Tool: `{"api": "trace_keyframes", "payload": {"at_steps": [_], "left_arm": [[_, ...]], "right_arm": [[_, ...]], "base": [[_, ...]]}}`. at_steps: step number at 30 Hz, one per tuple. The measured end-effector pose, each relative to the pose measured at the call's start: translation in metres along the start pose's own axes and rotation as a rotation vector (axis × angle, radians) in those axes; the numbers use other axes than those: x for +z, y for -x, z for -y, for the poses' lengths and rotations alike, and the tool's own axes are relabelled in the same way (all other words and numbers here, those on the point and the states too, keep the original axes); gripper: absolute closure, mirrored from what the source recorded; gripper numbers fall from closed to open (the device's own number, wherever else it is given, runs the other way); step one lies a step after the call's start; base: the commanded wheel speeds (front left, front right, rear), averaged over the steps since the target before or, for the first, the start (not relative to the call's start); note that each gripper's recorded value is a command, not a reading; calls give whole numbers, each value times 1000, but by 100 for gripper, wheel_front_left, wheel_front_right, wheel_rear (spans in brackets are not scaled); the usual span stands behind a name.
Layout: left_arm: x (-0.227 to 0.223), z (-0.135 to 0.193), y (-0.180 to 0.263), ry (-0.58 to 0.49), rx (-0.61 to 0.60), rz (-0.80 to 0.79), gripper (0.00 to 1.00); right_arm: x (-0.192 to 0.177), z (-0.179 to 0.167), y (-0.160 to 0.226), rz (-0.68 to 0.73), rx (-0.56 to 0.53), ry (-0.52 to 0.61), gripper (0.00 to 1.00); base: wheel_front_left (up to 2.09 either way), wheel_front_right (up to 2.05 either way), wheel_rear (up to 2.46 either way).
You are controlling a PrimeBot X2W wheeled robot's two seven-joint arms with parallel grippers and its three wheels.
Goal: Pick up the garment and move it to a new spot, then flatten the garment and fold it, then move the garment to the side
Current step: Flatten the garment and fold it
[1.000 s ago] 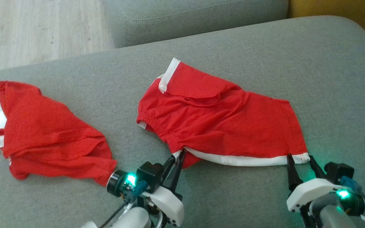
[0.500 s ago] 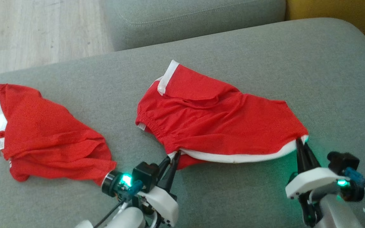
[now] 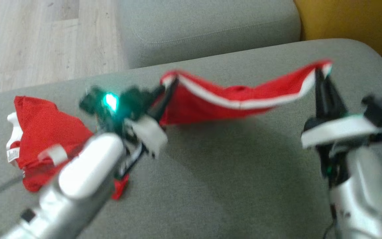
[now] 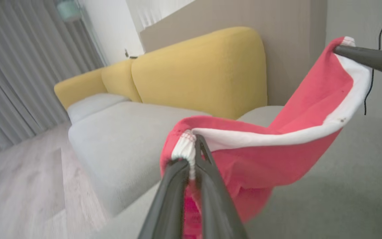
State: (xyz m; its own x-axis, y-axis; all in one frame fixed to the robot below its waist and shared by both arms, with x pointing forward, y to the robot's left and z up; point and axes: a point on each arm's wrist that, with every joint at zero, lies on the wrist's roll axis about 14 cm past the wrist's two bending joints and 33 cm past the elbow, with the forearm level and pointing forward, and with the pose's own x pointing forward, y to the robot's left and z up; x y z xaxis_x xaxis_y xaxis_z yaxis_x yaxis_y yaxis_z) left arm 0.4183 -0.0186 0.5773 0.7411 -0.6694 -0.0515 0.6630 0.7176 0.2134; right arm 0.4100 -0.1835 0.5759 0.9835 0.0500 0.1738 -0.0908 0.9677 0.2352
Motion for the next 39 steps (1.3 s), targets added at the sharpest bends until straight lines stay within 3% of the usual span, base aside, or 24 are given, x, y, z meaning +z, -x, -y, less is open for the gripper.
{"api": "trace_keyframes", "payload": {"at_steps": [9, 17, 31, 35, 39], "left_arm": [[116, -44, -21, -210, 15, 132, 100], [168, -49, -28, -236, 23, 193, 100], [171, -47, -35, -233, 11, 189, 100], [157, -41, -30, -152, -13, 190, 100], [114, -24, -19, 28, -65, 144, 100]], "right_arm": [[119, -25, -32, 250, 74, 45, 100], [142, -13, -22, 274, 37, 66, 100], [123, 6, -10, 204, -25, 114, 100], [136, 1, -9, 237, -17, 140, 100], [136, 1, -2, 216, -15, 180, 100]], "base": [[0, 0, 0], [0, 0, 0], [0, 0, 0], [0, 0, 0], [0, 0, 0]]}}
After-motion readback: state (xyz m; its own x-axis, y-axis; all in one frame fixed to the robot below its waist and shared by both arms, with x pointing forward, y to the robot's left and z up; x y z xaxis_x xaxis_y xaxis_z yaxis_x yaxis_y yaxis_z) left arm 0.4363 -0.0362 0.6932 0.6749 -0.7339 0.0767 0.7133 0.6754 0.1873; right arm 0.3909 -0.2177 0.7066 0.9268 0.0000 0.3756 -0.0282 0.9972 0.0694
